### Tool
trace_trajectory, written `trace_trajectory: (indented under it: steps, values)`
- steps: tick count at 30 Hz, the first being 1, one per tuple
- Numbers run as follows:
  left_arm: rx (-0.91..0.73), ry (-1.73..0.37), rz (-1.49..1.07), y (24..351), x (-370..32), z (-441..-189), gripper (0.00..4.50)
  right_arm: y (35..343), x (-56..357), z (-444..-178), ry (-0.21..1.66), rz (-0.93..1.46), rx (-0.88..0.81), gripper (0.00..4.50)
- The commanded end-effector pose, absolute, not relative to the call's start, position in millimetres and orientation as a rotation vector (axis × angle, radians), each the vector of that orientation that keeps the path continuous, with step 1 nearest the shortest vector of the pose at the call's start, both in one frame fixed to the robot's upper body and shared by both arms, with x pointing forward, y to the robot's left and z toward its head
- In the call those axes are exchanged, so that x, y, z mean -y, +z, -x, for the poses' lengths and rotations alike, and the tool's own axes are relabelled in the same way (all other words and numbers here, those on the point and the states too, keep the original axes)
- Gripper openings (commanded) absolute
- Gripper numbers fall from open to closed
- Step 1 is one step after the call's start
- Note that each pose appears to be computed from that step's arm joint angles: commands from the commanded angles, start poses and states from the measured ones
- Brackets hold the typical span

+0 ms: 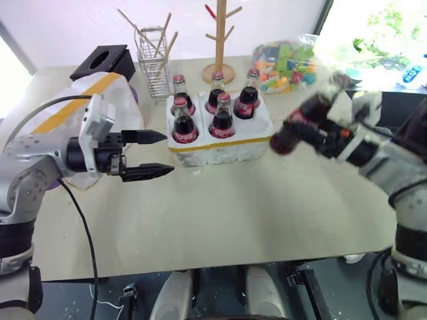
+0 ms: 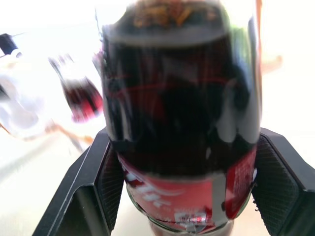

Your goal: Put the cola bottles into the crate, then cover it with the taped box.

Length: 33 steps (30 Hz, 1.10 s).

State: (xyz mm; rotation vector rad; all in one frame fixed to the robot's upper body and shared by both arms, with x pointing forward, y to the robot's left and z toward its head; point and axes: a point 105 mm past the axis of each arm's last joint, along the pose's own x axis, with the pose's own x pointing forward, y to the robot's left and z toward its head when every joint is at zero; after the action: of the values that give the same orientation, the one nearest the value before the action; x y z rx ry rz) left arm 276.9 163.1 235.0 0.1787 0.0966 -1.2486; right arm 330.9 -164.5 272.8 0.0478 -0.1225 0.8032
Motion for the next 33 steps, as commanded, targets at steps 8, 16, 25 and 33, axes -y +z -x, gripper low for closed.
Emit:
trace_trajectory:
  steps: [8,16,25,33]
  values:
    - [-0.011,-1.198,-0.237,248.6,-164.4,-280.3,4.5,267.2,130.5,-388.1,0.794,0.023,0.092,2.86]
    - [-0.011,-1.149,-0.245,248.7,-172.7,-279.7,4.5,232.1,144.3,-407.0,0.664,0.121,-0.009,2.86]
    - [-0.037,-1.088,-0.252,245.5,-186.6,-287.2,4.5,222.0,139.6,-399.6,0.684,0.109,-0.044,4.47]
    - [-0.223,-0.884,-0.37,264.7,-273.6,-255.5,4.5,268.6,176.7,-337.4,0.784,0.159,0.005,4.47]
